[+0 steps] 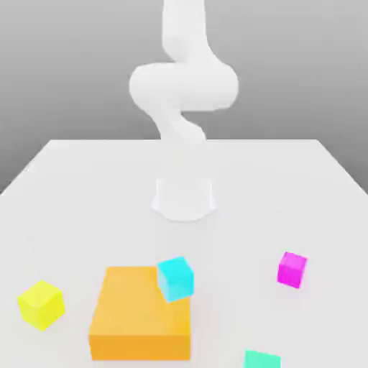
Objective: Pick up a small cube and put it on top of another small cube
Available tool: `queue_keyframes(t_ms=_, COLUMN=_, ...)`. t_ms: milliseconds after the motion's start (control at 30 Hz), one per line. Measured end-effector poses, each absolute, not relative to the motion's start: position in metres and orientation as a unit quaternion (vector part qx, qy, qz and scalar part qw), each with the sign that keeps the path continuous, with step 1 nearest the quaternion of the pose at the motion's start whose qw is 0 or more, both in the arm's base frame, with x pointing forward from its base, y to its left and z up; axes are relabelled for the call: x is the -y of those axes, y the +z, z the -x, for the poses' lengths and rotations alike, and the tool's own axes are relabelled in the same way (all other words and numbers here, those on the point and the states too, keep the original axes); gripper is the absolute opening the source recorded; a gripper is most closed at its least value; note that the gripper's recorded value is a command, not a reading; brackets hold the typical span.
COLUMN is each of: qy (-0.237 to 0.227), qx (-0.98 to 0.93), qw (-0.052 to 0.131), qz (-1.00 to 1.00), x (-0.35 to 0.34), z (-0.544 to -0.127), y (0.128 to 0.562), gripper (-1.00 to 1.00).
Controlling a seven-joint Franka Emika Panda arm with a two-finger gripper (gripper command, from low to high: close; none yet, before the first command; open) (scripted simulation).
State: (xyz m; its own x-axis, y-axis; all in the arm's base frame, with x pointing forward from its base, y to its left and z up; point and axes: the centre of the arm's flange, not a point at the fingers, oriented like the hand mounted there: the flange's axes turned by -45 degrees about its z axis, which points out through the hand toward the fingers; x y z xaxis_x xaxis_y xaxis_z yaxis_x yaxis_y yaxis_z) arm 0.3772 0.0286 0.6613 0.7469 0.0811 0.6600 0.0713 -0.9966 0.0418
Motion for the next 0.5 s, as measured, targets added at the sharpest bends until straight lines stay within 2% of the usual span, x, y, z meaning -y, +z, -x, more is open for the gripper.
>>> queue_keyframes(t_ms=100, qy=0.302, qx=-0.110, qw=0.018, qz=-0.947, x=-0.070, z=-0.407, y=0.587, gripper=0.00)
queue_keyframes(t_ms=233, qy=0.233, qx=-0.202, qw=0.026, qz=-0.951, x=-0.121, z=-0.421, y=0.488, gripper=0.00)
queue_keyframes(t_ms=367, qy=0.163, qx=-0.297, qw=0.027, qz=-0.941, x=-0.166, z=-0.406, y=0.387, gripper=0.00)
queue_keyframes(t_ms=500, qy=0.089, qx=-0.393, qw=0.020, qz=-0.915, x=-0.203, z=-0.364, y=0.290, gripper=0.00)
